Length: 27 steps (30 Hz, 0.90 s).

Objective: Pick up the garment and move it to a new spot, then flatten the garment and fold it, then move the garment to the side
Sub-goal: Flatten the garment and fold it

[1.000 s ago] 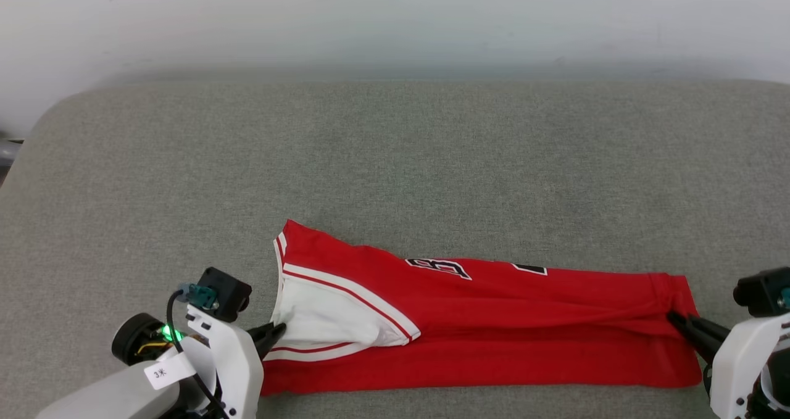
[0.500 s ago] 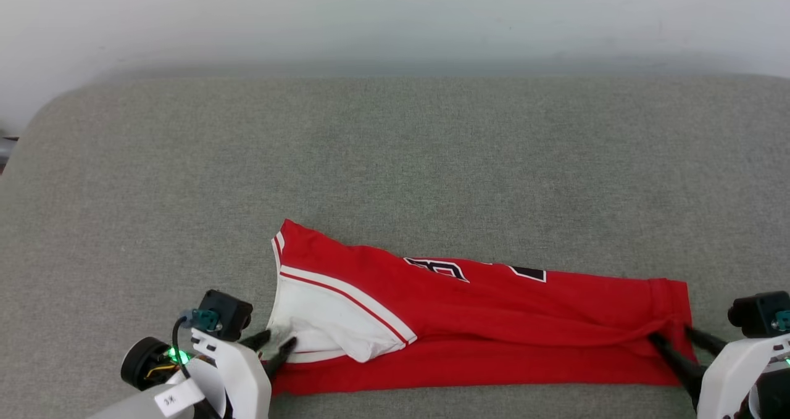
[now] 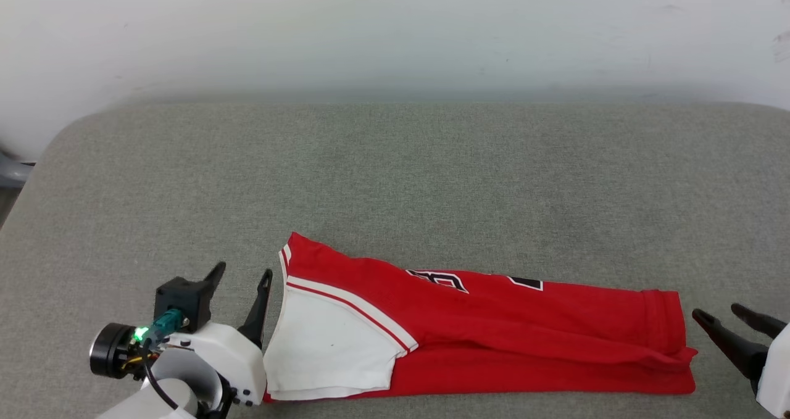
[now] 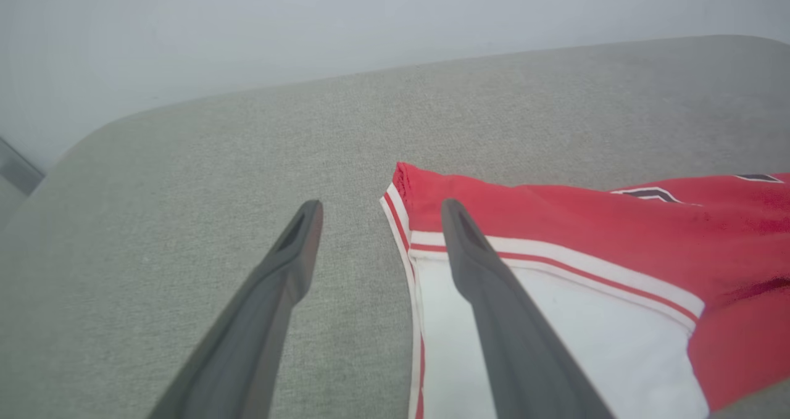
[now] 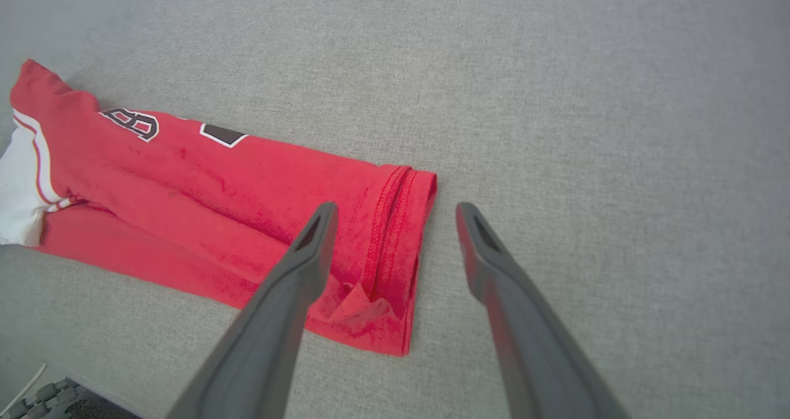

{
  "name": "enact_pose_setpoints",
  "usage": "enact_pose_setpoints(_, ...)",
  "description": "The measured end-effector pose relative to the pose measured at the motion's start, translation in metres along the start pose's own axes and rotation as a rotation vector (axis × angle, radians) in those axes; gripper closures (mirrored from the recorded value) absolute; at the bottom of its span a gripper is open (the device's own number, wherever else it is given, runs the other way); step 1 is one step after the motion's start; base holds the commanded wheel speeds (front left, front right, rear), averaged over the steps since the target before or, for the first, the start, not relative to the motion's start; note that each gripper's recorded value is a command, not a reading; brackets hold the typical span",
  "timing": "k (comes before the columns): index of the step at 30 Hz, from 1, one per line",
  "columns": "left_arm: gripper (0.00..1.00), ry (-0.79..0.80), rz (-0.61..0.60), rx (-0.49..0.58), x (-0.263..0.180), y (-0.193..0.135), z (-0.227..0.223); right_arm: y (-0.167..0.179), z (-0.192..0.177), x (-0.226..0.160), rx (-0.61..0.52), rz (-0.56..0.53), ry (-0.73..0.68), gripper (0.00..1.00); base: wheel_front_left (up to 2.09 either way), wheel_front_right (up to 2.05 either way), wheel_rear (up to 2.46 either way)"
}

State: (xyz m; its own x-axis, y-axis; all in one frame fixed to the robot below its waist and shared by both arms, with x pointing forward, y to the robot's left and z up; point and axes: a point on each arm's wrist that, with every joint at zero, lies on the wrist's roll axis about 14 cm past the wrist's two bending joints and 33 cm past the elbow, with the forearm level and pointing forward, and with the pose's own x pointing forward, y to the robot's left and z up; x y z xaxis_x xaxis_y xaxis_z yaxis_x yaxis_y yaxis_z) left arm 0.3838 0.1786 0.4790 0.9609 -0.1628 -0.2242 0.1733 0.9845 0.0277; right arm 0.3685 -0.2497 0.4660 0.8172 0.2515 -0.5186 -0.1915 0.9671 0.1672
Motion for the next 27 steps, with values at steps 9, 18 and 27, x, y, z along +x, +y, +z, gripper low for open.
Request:
enact_pose_setpoints(9, 0.0, -0.201, 0.159, 0.05, -0.005, 0.017, 0.036, -0.015, -0.034, 0.001, 0.138, -0.007, 0.26, 0.0, 0.0, 0.0, 0.0)
enact_pose_setpoints(18, 0.0, -0.28, 0.273, 0.074, -0.015, 0.032, 0.041, -0.006, -0.048, 0.032, 0.202, 0.018, 0.347, 0.0, 0.0, 0.0, 0.0)
enact_pose_setpoints(27, 0.0, -0.29, 0.334, 0.056, -0.022, 0.038, 0.032, 0.014, -0.07, 0.058, 0.219, 0.068, 0.428, 0.0, 0.0, 0.0, 0.0)
